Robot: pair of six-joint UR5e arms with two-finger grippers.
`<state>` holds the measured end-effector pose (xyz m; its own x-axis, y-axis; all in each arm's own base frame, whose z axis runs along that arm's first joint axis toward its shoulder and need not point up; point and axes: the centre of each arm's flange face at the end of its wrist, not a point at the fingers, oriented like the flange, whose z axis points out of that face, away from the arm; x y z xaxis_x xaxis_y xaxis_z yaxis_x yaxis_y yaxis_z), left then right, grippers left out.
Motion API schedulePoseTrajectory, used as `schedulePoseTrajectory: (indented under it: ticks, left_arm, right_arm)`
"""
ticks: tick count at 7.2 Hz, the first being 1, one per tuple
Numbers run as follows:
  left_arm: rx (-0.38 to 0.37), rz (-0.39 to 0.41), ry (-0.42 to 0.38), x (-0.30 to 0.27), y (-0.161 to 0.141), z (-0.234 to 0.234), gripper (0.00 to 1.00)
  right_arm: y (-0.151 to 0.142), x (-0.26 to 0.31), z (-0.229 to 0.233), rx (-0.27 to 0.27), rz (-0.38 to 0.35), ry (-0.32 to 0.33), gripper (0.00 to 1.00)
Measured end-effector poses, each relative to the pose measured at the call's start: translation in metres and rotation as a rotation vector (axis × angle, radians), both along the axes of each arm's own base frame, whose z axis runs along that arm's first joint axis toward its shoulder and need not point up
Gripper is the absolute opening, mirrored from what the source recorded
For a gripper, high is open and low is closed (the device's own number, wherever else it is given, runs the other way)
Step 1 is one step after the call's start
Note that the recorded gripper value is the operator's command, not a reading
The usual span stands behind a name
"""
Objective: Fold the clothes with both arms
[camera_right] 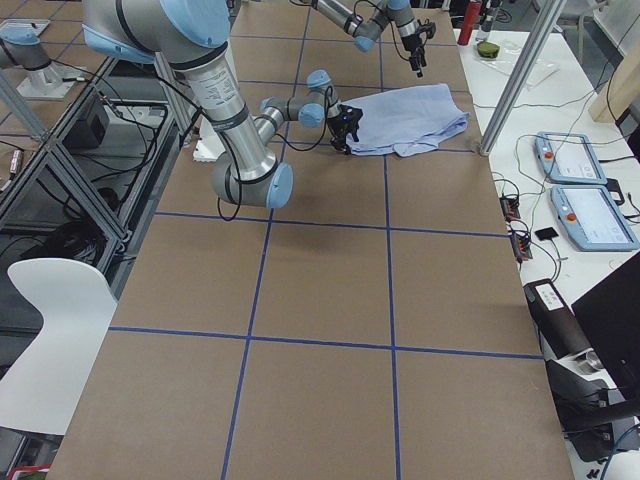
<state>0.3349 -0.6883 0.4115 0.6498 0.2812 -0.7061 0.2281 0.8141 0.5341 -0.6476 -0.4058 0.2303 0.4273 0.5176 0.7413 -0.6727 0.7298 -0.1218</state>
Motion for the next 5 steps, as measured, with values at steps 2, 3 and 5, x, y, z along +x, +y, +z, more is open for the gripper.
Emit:
schedulePoseTrajectory:
  ticks: [2,3,5]
  left_arm:
    - [0.001,0.001,-0.001,-0.0001,0.0001,0.0004,1.0]
    - [0.002,0.001,-0.002,0.0,0.0001,0.0003,1.0]
    - [0.003,0.001,-0.001,0.0,0.0,-0.0003,1.0]
  right_arm:
    - [0.0015,-0.0015,-0.0002,0.004,0.001,0.002,0.0]
    - [0.002,-0.0019,-0.0002,0.005,0.0,0.002,0.0]
    - [0.0029,0.0001,-0.0059,0.018,-0.001,-0.005,0.0]
